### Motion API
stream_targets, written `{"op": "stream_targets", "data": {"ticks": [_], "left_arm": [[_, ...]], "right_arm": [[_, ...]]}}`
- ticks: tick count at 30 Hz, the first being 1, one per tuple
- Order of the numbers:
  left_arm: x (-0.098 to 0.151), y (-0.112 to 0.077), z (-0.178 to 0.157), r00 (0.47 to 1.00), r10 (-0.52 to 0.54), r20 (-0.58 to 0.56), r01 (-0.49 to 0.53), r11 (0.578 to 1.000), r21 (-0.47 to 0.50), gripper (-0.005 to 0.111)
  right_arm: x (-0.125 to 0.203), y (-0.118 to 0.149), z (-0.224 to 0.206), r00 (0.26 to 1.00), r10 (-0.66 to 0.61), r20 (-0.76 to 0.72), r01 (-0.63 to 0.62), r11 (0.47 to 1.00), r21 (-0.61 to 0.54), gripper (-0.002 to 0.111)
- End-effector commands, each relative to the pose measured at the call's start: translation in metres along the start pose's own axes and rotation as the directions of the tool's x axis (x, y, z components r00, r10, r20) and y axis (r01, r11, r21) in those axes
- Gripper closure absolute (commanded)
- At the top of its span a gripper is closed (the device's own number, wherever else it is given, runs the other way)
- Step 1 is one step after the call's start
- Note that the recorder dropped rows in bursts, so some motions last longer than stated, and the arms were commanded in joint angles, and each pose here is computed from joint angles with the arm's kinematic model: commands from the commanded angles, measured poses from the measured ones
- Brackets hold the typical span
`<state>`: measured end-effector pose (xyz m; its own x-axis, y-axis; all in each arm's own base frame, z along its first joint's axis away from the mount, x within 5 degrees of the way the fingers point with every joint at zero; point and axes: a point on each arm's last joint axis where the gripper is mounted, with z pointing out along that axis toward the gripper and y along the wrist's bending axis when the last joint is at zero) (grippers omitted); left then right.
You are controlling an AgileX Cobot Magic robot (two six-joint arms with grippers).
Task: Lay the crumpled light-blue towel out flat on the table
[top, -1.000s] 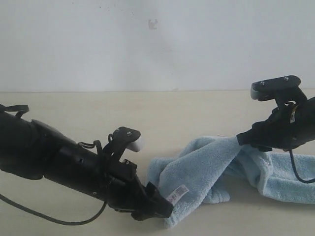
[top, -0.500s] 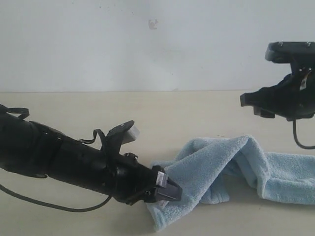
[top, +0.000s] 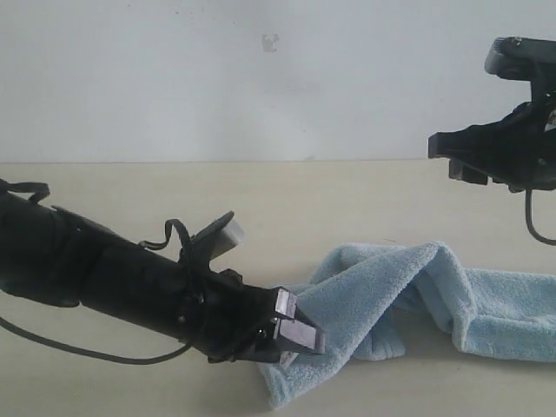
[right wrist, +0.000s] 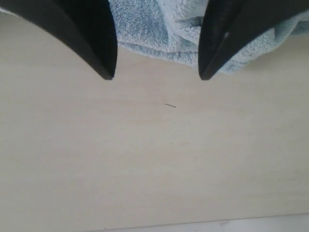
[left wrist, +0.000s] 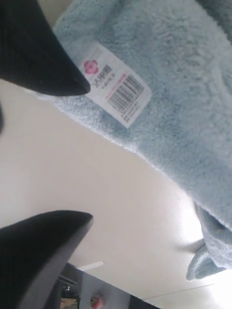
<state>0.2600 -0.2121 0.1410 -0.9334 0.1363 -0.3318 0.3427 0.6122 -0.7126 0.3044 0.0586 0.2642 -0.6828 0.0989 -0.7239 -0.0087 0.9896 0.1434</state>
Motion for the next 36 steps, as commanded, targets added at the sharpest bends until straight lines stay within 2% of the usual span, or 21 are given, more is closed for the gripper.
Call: {"op": "stream_targets", "data": {"ticks": [1, 4, 7, 10, 16, 18, 23, 28, 32, 34, 36], "left_arm": [[-0.006, -0.001, -0.013, 0.998, 0.054, -0.022, -0.055, 0.997, -0.057, 0.043], [0.006, 0.006, -0.011, 0.998, -0.022, -0.06, 0.015, 0.994, -0.109, 0.043], [0.016, 0.01, -0.006, 0.996, -0.078, -0.034, 0.073, 0.987, -0.144, 0.043], [0.018, 0.01, -0.003, 0.998, -0.061, 0.004, 0.061, 0.986, -0.155, 0.043], [0.011, 0.009, 0.002, 0.996, -0.031, 0.085, 0.04, 0.993, -0.109, 0.043], [0.014, 0.013, 0.007, 0.998, -0.023, 0.062, 0.03, 0.994, -0.105, 0.043], [0.025, 0.022, 0.022, 0.996, -0.086, -0.015, 0.085, 0.995, -0.048, 0.043], [0.029, 0.031, 0.029, 0.993, -0.109, -0.039, 0.106, 0.992, -0.066, 0.043], [0.027, 0.03, 0.031, 0.994, -0.105, -0.036, 0.103, 0.993, -0.057, 0.043], [0.024, 0.027, 0.031, 0.994, -0.099, -0.036, 0.098, 0.995, -0.035, 0.046], [0.022, 0.023, 0.031, 0.996, -0.085, -0.04, 0.086, 0.996, 0.0, 0.057]], "right_arm": [[-0.001, 0.013, -0.004, 0.999, -0.029, 0.016, 0.03, 0.999, -0.037, 0.058], [0.003, 0.024, -0.005, 0.997, -0.071, 0.009, 0.072, 0.995, -0.063, 0.058], [0.006, 0.034, -0.006, 0.993, -0.117, 0.01, 0.118, 0.989, -0.088, 0.058], [0.008, 0.042, -0.007, 0.99, -0.143, 0.012, 0.143, 0.984, -0.109, 0.058], [0.012, 0.053, -0.009, 0.986, -0.167, 0.01, 0.167, 0.977, -0.136, 0.058], [0.012, 0.053, -0.009, 0.986, -0.167, 0.01, 0.167, 0.976, -0.137, 0.058], [0.012, 0.053, -0.009, 0.986, -0.168, 0.007, 0.167, 0.977, -0.135, 0.058], [0.012, 0.053, -0.009, 0.985, -0.17, 0.007, 0.169, 0.976, -0.135, 0.058], [0.012, 0.053, -0.009, 0.985, -0.17, 0.009, 0.169, 0.976, -0.136, 0.058], [0.012, 0.053, -0.009, 0.985, -0.17, 0.009, 0.169, 0.976, -0.136, 0.058], [0.012, 0.053, -0.009, 0.985, -0.17, 0.009, 0.169, 0.976, -0.136, 0.058]]}}
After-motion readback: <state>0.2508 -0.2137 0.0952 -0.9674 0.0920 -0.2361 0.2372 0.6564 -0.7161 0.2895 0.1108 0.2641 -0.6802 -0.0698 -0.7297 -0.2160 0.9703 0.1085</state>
